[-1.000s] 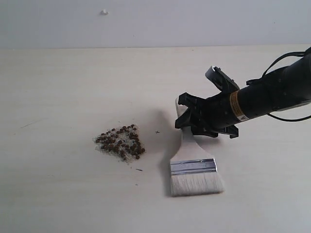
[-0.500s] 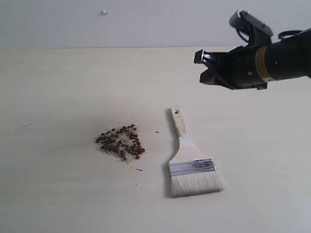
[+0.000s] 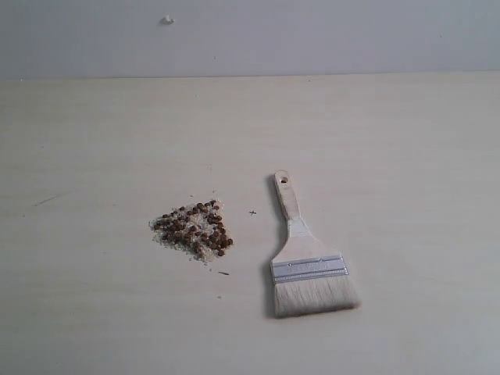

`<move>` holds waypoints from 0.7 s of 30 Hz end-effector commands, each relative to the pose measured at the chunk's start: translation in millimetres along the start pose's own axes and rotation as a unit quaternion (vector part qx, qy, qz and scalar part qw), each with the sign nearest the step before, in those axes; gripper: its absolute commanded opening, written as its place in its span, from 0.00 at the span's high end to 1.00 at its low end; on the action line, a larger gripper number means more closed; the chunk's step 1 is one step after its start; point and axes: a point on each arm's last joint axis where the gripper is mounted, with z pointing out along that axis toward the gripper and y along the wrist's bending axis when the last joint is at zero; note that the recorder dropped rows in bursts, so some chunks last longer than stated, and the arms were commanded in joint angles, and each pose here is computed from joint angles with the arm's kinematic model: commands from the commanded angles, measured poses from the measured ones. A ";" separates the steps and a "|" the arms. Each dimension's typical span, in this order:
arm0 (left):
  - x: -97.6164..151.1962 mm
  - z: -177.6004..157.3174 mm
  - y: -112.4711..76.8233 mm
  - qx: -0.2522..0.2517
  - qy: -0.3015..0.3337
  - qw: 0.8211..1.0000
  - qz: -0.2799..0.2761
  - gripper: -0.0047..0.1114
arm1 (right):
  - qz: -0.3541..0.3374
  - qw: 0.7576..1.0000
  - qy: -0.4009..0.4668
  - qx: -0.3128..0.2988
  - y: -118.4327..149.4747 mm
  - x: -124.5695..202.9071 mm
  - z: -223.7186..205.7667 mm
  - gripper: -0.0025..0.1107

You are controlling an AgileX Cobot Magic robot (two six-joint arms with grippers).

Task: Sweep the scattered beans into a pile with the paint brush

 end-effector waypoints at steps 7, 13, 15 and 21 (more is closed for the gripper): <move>-0.7 -0.6 -0.1 0.000 -0.004 1.000 -0.002 0.96 | -0.036 0.984 -0.172 0.026 5.7 -25.1 -53.1 0.98; -0.7 -0.6 -0.1 0.000 -0.004 1.000 -0.002 0.96 | -0.163 0.973 -0.145 0.076 -6.6 -9.5 -46.9 0.98; -0.7 -0.6 -0.1 0.000 -0.004 1.000 -0.002 0.96 | -0.146 0.975 -0.126 0.110 -15.6 -3.3 -45.8 0.98; -0.7 -0.6 -0.1 0.000 -0.004 1.000 -0.002 0.96 | -0.228 0.966 -0.003 0.126 -25.3 25.8 -42.6 0.98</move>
